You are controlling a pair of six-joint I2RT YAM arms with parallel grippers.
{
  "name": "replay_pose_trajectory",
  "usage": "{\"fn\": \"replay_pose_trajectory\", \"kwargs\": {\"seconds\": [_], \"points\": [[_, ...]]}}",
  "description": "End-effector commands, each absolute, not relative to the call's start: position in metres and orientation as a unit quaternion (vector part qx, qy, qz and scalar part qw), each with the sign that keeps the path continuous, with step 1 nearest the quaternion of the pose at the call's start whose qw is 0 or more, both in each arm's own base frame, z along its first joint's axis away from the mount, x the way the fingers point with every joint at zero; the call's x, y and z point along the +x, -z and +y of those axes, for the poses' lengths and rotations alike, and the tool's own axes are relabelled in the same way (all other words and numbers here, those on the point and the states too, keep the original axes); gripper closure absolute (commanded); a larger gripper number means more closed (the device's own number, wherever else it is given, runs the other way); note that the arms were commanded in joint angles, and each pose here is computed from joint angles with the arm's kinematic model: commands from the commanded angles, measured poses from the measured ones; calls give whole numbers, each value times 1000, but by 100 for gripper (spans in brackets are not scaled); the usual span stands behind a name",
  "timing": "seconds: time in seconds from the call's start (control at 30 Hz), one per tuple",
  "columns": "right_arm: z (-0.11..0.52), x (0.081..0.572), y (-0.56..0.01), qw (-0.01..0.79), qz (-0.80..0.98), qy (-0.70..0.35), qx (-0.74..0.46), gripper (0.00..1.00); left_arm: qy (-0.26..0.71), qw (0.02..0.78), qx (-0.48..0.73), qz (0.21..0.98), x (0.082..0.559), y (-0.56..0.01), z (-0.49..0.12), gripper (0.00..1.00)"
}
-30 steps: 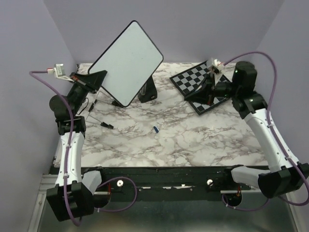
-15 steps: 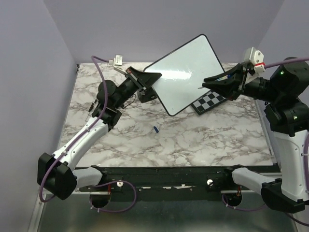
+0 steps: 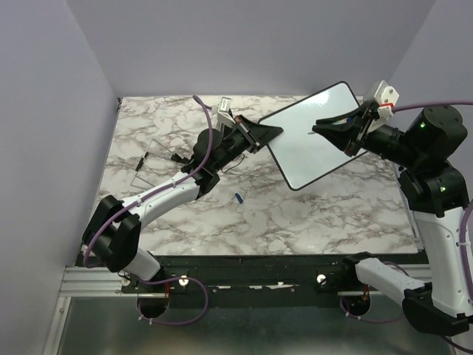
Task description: Write a sentence on the whiteboard
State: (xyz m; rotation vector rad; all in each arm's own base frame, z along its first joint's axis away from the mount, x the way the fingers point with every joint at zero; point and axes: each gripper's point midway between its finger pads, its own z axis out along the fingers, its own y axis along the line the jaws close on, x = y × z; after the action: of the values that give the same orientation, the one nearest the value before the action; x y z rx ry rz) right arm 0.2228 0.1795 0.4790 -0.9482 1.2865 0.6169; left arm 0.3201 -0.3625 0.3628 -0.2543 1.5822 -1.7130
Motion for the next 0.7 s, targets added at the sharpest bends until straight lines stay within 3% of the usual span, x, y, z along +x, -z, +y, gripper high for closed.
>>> {"fn": "replay_pose_trajectory", "kwargs": {"seconds": [0.0,0.33,0.67], "points": [[178,236,-486,671,567,-258,-402,100,756,406,-96,505,304,-448,-351,100],[184,264,-491,656,581,-248,-412,99,750,345,-109,554,307,-422,-362,100],[186,242,-501,662,556,-265,-427,99,761,333,-121,544,313,-429,-365,100]]}}
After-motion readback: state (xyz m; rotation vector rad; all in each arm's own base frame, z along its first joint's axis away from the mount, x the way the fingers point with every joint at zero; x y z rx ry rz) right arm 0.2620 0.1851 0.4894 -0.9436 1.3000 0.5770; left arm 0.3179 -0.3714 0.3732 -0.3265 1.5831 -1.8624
